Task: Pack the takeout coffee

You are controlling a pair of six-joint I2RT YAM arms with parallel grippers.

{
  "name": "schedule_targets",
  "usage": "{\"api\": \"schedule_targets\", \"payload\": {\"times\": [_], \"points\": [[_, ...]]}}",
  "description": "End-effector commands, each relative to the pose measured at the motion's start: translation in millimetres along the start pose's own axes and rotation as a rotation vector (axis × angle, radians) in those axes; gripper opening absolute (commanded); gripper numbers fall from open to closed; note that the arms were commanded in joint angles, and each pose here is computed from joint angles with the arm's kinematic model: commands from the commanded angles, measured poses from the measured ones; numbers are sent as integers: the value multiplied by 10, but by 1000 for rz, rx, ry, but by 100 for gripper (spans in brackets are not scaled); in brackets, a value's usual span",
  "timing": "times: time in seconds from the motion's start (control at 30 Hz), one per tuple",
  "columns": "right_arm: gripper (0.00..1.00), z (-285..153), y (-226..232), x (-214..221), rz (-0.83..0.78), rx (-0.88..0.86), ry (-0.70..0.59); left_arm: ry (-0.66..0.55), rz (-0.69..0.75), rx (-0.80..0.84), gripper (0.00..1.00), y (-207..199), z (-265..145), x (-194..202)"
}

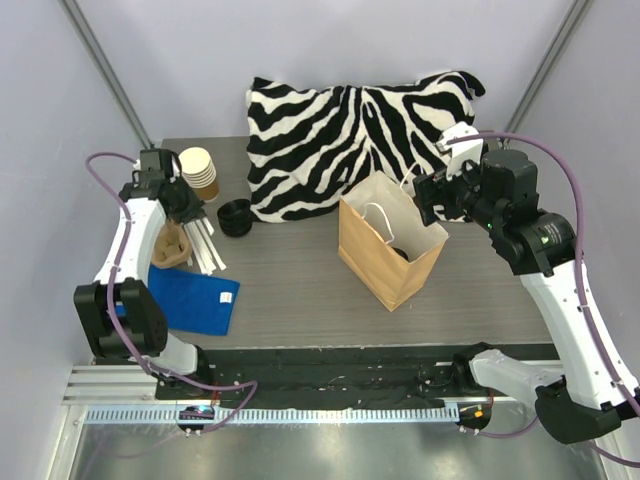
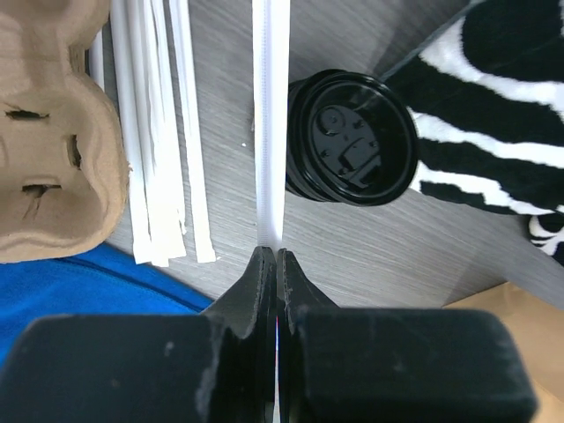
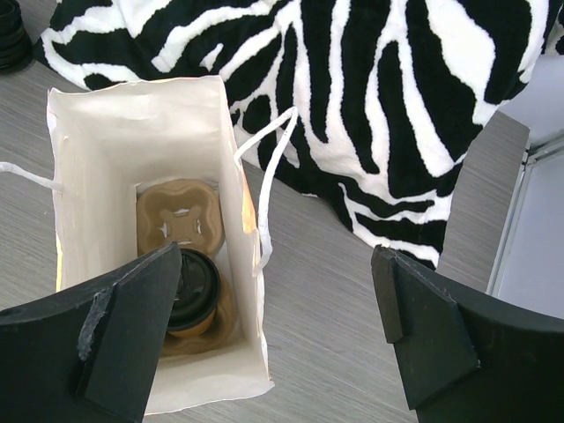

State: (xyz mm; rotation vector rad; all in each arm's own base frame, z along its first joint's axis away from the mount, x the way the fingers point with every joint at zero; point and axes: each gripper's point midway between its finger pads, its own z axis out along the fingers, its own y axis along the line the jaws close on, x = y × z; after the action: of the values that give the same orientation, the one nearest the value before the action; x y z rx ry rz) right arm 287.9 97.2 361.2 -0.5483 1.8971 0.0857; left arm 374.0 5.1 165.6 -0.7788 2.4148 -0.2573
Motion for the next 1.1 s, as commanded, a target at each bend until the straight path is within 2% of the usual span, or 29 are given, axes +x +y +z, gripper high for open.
{"api": "schedule_targets", "payload": {"times": [0.0,0.2,0.33,0.47,0.5,0.67,0.77,0.9,1.0,1.07], "points": [[100,-156,-90,-366,-3,30,-133,-125,46,68,0,-129,-297,-251],[100,-233,-140,-596,17,48,-204,-262,140,158,0,-354,-807,-458],[100,-265,-171,-841,51,52,-269,-394,330,290,0,-759,-1250,-515],[100,-281,-89,-1170,87,-13,-364,-528,591,486,0,-1466,-1742,-209],[100,-332,-16,-1288,97,-61,-400,-574,618,534,0,-1589,-1872,-187],[100,-369,256,-1769,103,-247,-568,-620,821,746,0,-2187,-2220,325],[100,-439,374,-2076,184,-351,-660,-672,903,833,0,-2471,-2410,581],[100,-370,525,-2286,336,-485,-695,-734,945,894,0,-2748,-2558,724],[99,-349,557,-2382,377,-523,-729,-736,956,938,0,-2902,-2625,812],[95,-368,585,-2462,381,-550,-757,-740,962,950,0,-2957,-2637,835]]}}
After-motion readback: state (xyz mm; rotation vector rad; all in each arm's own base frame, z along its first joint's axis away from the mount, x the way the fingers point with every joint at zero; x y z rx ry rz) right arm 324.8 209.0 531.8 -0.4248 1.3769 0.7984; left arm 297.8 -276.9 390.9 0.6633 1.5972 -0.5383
